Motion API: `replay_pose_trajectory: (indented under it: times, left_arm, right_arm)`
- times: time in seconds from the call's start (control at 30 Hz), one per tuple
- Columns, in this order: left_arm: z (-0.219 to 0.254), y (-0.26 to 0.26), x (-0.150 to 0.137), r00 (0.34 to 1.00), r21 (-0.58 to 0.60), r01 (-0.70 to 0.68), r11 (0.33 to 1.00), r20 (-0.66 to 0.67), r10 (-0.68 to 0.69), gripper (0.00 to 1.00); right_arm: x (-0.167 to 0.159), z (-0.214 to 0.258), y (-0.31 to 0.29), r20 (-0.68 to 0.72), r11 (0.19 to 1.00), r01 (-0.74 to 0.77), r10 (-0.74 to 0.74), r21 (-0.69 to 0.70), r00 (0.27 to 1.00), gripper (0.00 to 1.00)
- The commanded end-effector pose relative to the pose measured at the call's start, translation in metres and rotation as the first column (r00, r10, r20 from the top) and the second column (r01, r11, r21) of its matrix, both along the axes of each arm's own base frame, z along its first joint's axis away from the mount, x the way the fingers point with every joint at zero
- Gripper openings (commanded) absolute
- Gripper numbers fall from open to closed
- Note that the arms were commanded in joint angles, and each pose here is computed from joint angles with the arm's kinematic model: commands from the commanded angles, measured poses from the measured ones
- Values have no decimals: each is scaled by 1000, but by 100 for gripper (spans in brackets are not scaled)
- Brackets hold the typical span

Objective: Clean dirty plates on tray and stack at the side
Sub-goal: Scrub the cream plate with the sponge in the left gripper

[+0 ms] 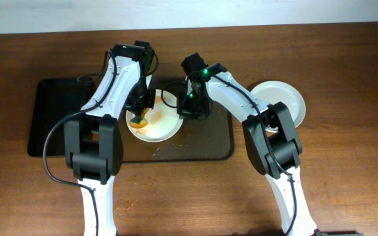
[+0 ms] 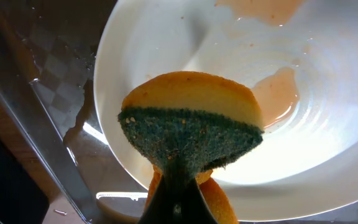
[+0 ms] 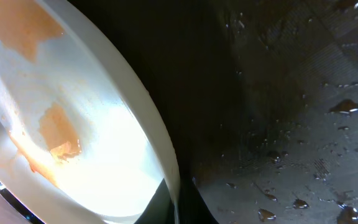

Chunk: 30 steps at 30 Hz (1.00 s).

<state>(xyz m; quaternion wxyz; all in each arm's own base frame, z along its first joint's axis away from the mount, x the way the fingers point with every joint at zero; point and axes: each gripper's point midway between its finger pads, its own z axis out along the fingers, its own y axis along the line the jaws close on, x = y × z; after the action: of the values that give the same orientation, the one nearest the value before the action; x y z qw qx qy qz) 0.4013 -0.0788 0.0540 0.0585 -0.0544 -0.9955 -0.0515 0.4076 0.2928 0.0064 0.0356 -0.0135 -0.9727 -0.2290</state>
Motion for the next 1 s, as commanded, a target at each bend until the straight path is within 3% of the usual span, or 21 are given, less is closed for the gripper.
replay_pose_trajectory:
  times: [0.0, 0.43, 0.97]
  left_arm:
    - [-13, 0, 0, 999, -13, 11, 1000, -33, -12, 0]
    - [-92, 1, -19, 976, 6, 13, 1000, -216, -11, 0]
    - [-122, -11, 26, 1000, -46, 14, 999, -15, -15, 1]
  right_arm:
    - [0, -17, -7, -18, 999, 3, -3, -32, 1000, 4]
    - [0, -17, -7, -17, 999, 3, -3, -32, 1000, 4]
    - [0, -17, -7, -16, 999, -1, 0, -32, 1000, 4]
